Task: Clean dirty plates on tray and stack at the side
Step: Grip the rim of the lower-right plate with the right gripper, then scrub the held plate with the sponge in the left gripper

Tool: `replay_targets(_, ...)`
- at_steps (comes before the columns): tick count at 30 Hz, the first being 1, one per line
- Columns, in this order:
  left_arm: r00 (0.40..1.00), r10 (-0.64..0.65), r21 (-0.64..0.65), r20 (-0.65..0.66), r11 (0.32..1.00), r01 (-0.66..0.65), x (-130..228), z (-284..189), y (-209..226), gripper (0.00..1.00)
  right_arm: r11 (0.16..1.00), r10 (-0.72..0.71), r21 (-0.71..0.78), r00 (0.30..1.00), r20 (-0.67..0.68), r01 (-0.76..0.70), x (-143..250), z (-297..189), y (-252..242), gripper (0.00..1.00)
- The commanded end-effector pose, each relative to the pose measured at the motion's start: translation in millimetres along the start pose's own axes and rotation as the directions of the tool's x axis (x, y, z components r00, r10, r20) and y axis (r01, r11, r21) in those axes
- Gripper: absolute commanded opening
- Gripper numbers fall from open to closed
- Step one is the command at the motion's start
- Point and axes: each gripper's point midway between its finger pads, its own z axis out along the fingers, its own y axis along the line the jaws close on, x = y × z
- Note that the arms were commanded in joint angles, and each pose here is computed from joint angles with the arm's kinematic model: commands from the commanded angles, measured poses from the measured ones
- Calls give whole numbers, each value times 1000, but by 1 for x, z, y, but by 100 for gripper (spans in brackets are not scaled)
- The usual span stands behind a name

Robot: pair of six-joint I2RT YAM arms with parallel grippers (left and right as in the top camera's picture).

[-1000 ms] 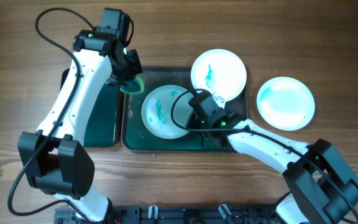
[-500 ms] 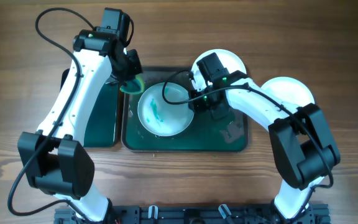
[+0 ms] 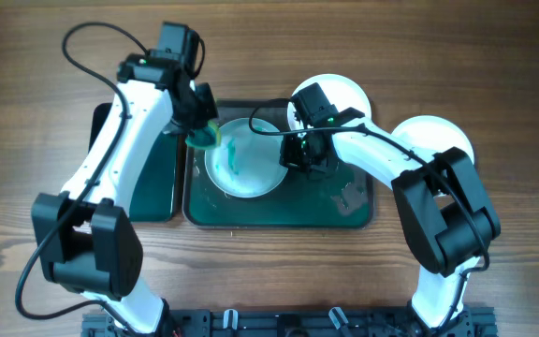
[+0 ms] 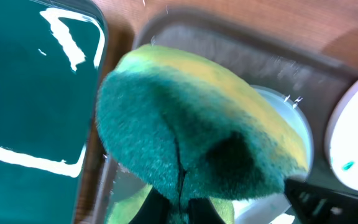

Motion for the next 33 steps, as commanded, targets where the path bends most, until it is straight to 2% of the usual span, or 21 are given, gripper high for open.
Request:
replay_targets(1, 996, 37, 20, -75, 999, -36, 37, 38, -11, 4, 994, 73, 76, 997, 7, -73, 4, 10, -18, 4)
replay_targets(7, 993, 74, 23, -97, 997, -72, 60, 96, -27, 4, 995, 69, 74, 998, 3, -69, 5, 10, -17, 4)
replay_targets(12, 978, 69, -54, -195, 995, -81, 78, 141, -11, 4, 997, 43, 64, 999, -5, -43, 6, 10, -16, 4)
replay_targets(13, 970, 80, -6, -228, 996, -84, 85, 142, -19, 4, 998, 30, 57, 1000, -7, -30, 6, 10, -14, 4)
replay_targets(14, 945, 172, 153, -277, 979, -134, 97, 137, -43, 4, 999, 16, 50, 1000, -8, -16, 6, 11, -12, 4)
replay_targets(15, 915, 276, 319, -294, 931, -178, 108, 129, -68, 4, 999, 10, 48, 1000, -8, -10, 7, 11, -10, 4)
replay_targets(16, 877, 392, 506, -278, 836, -213, 121, 115, -97, 4, 999, -2, 44, 1000, -7, 2, 8, 13, -7, 4)
replay_targets(17, 858, 449, 604, -249, 765, -225, 127, 105, -114, 4, 999, -13, 42, 1000, -4, 13, 9, 14, -4, 4)
replay_targets(19, 857, 478, 637, -190, 725, -263, 125, 104, -129, 4, 999, -27, 40, 1000, -4, 27, 11, 15, -1, 4)
replay_targets(21, 893, 415, 581, -172, 775, -248, 111, 112, -131, 4, 999, -31, 40, 1000, -5, 31, 11, 15, -1, 4)
replay_targets(23, 952, 279, 384, -127, 899, -212, 83, 133, -109, 4, 999, -32, 40, 999, -5, 33, 11, 15, -1, 4)
replay_targets(24, 975, 215, 238, -58, 951, -196, 61, 142, -89, 4, 999, -35, 40, 999, -6, 35, 12, 15, -1, 4)
replay_targets(26, 985, 168, 58, 37, 984, -170, 38, 147, -62, 4, 999, -35, 40, 999, -5, 35, 12, 15, -1, 4)
replay_targets(27, 986, 120, -100, 114, 989, -109, 21, 145, -35, 4, 999, -35, 40, 999, -5, 35, 12, 15, -1, 4)
replay_targets(29, 966, 6, -372, 258, 923, 94, 5, 129, 23, 4, 998, -39, 40, 999, -6, 39, 12, 15, -1, 4)
replay_targets(31, 974, -27, -408, 225, 905, 119, 13, 128, 38, 4, 998, -39, 40, 999, -5, 39, 11, 15, -1, 4)
replay_targets(33, 994, -57, -368, 97, 926, 89, 37, 134, 34, 4, 998, -38, 40, 999, -5, 38, 11, 15, -1, 4)
